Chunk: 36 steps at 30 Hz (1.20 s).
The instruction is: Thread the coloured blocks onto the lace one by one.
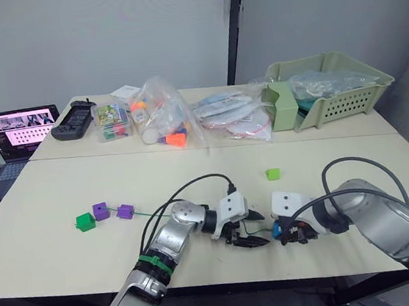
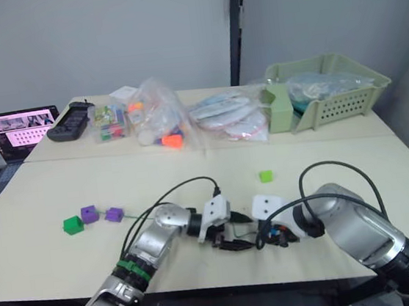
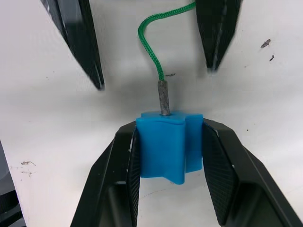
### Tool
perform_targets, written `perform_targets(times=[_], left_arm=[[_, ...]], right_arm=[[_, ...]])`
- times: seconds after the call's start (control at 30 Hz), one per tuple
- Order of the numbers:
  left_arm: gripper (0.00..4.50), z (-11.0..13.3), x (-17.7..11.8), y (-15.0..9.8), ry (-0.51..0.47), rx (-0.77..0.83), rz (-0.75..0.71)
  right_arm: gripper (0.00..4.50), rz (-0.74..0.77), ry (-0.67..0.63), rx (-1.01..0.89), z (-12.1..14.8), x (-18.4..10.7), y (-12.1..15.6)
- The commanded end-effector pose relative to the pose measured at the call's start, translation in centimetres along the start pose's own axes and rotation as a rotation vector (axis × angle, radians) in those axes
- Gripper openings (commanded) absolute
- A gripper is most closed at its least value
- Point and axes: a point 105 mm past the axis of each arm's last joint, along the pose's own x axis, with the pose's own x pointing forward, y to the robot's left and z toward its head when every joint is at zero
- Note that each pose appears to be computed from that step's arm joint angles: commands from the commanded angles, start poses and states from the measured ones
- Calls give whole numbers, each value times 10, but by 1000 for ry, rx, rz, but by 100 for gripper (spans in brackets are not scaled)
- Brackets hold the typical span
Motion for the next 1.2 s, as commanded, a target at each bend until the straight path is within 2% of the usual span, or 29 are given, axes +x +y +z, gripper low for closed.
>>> perform_targets(times=[0.03,0.1,0.2,0.4,0.47,0.87,1.07,1.2], left_arm=[[334,8,2,-2,-16,28,-7],[334,8,1,-1,-12,24,6],[252,7,0,1,-7,19,14],[48,5,3,-1,3,21,1],[1,5,4,-2,4,21,-3],[0,14,32,0,-10,42,-49],[0,18,33,4,-22,37,-27],[117,22,28,5,-49,14,-29]], right_arm=[[134,52,11,24,-5,9,8],[134,54,11,24,-5,9,8],[134,55,9,22,-4,9,8],[134,53,6,20,-1,9,7],[134,54,6,21,-1,9,8],[134,66,7,13,0,8,9],[134,66,8,17,0,8,9],[134,65,6,20,0,8,10]])
